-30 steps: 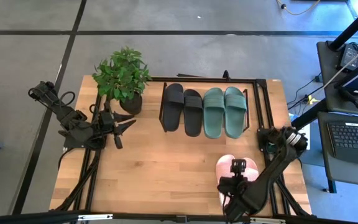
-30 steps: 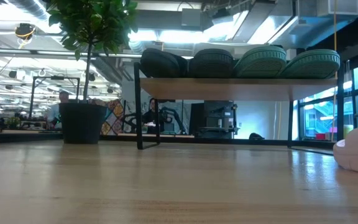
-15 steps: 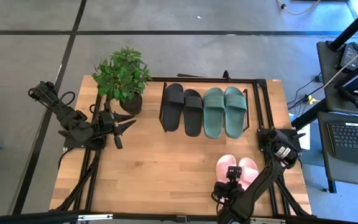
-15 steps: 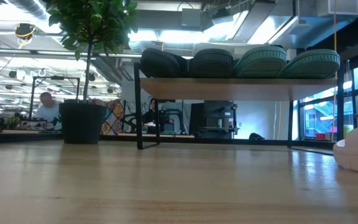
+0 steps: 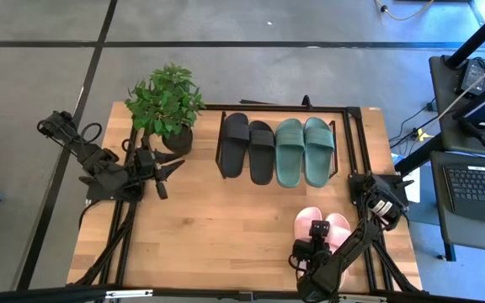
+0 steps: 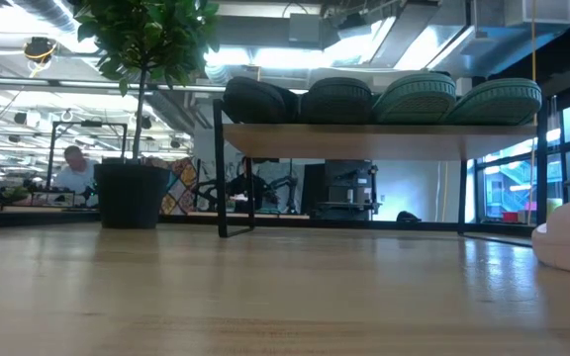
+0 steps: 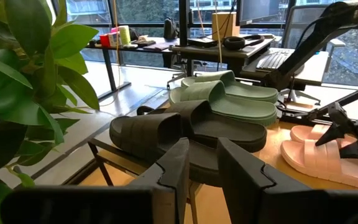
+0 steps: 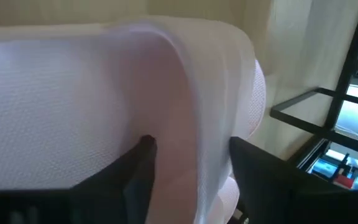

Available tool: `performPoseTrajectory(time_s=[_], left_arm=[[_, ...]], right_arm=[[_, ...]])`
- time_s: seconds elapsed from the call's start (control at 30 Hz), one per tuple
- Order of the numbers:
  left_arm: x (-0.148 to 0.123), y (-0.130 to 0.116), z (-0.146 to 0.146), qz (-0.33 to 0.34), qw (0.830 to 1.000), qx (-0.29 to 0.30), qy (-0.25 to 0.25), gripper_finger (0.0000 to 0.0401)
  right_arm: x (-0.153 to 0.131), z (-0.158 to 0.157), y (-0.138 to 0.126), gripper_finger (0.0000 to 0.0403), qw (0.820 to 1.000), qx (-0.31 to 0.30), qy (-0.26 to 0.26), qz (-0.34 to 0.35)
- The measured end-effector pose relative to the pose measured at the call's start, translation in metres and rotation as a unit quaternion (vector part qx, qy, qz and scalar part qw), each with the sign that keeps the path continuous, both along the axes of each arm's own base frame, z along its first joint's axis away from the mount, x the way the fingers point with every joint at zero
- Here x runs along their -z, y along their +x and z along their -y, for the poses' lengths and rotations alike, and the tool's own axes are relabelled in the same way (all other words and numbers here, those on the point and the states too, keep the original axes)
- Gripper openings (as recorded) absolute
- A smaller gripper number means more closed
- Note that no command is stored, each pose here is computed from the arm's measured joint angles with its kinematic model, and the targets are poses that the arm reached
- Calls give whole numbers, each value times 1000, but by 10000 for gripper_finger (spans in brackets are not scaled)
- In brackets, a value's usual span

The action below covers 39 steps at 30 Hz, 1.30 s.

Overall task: Pick and place slides into the shelf
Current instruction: Put the left pink slides under the shelf

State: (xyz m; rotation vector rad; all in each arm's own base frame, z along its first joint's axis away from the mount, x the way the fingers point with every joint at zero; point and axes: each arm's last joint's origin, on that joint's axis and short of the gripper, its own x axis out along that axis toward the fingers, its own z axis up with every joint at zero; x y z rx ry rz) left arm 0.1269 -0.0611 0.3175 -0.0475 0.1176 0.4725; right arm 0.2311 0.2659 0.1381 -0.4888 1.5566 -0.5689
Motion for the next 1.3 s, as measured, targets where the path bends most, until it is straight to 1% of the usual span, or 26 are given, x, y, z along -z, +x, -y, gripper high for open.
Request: performPoseTrajectory(time_s=[0.13,0.23,0.3,0.33,0.37,0.47,0.57,0.67,0.77,0.83,0.93,1.07,1.2,1.3], left_arm=[[0,1,-1,-1,1000,1,-1,76],[0,1,-1,-1,1000,0,-1,76],[0,1,-1,-1,1000,0,-1,76],[0,1,-1,-1,1000,0,-1,76],[0,1,-1,-1,1000,0,-2,76],[0,1,-1,-1,1000,3,-2,76],[0,1,0,-4,1000,20,-6,76],[0,2,0,-5,1000,28,-9,76],[0,2,0,-5,999,30,-9,76],[0,2,1,-5,999,31,-9,76],[0,2,1,-5,999,31,-9,76],[0,2,1,-5,999,31,-9,76],[0,2,1,-5,999,33,-9,76],[1,2,1,-7,999,37,-10,76]], right_arm=[[1,2,2,149,1000,5,3,-4],[1,2,2,88,1000,-6,5,-16],[1,3,2,38,999,-19,9,-30],[1,3,2,22,999,-22,10,-33],[1,3,2,16,999,-26,11,-36],[2,4,4,20,999,-24,14,-41],[-2,6,5,14,999,-19,17,-43],[-13,12,5,12,999,-16,11,-44],[-25,18,5,12,999,-21,3,-30],[-33,25,7,12,1000,-21,3,-15],[-38,39,9,12,999,-32,-15,-6],[-37,61,18,12,999,-35,-32,-10],[-26,75,32,12,998,-44,-32,11],[-19,84,36,12,998,-46,-40,18]])
